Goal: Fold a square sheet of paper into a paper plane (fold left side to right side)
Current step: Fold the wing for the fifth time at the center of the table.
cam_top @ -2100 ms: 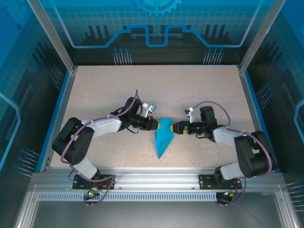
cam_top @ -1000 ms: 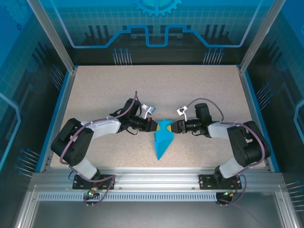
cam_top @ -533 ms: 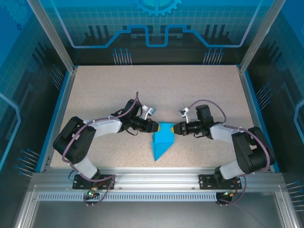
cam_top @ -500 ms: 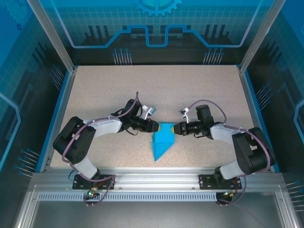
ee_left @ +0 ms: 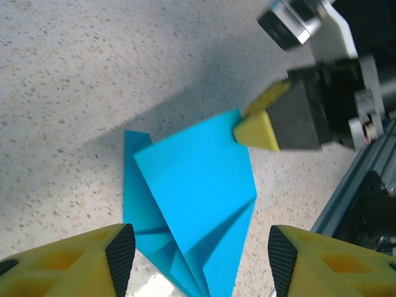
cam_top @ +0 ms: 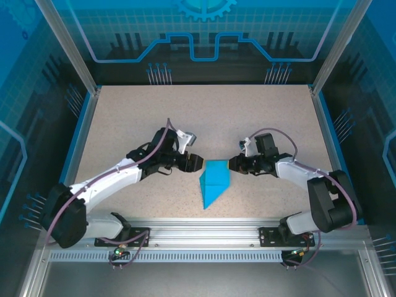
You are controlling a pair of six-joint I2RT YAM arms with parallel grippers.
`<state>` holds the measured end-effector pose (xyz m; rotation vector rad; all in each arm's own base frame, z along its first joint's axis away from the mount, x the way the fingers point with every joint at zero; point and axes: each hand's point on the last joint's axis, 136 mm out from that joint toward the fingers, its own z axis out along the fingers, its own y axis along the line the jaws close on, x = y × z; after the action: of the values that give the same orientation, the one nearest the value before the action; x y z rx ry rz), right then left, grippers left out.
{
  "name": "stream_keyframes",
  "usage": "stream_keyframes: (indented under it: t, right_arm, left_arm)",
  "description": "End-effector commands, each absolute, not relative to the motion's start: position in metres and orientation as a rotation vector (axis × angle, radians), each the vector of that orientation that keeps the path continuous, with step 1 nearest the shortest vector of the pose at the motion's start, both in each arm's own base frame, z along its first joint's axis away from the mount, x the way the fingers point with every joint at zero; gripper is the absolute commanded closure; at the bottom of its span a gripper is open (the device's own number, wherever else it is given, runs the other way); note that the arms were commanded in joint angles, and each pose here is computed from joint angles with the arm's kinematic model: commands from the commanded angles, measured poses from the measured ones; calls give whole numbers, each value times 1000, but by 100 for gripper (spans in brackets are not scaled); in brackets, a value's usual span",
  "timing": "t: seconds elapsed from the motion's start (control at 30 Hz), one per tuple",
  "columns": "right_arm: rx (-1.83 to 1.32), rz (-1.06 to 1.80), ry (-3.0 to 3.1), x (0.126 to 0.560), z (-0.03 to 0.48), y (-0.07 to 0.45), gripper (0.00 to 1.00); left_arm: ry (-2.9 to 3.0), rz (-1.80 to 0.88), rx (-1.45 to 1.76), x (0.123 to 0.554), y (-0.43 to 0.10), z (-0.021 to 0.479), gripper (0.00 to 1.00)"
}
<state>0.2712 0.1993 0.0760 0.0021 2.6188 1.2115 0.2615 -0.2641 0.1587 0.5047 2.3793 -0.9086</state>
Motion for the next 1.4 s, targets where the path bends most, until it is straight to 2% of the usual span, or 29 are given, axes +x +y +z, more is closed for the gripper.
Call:
stream_keyframes:
  t: [0.0, 0.17, 0.3, 0.37, 0.73, 1.0, 1.37]
  right_arm:
    - [71, 1221, 2696, 270, 72, 206, 85]
    - [69, 1234, 2738, 274, 68, 219, 88]
    - [82, 1244, 2761, 276, 63, 227, 98]
    - [95, 1248, 2774, 276, 62, 230, 100]
    - [142, 1179, 2843, 275, 56, 234, 100]
    - [184, 1161, 2854, 277, 55, 236, 100]
    - [256, 1179, 2838, 277, 57, 240, 100]
  left_arm:
    - [2447, -732, 594, 237, -255, 141, 38]
    - [2475, -623, 688, 207, -267, 129, 37]
    - [2489, -519, 746, 192, -276, 120, 36]
    - [2493, -481, 765, 186, -281, 116, 35]
    - [2561, -253, 817, 175, -319, 84, 35]
    - [2617, -81, 708, 183, -309, 69, 34]
    - [2653, 80, 727, 187, -312, 51, 32]
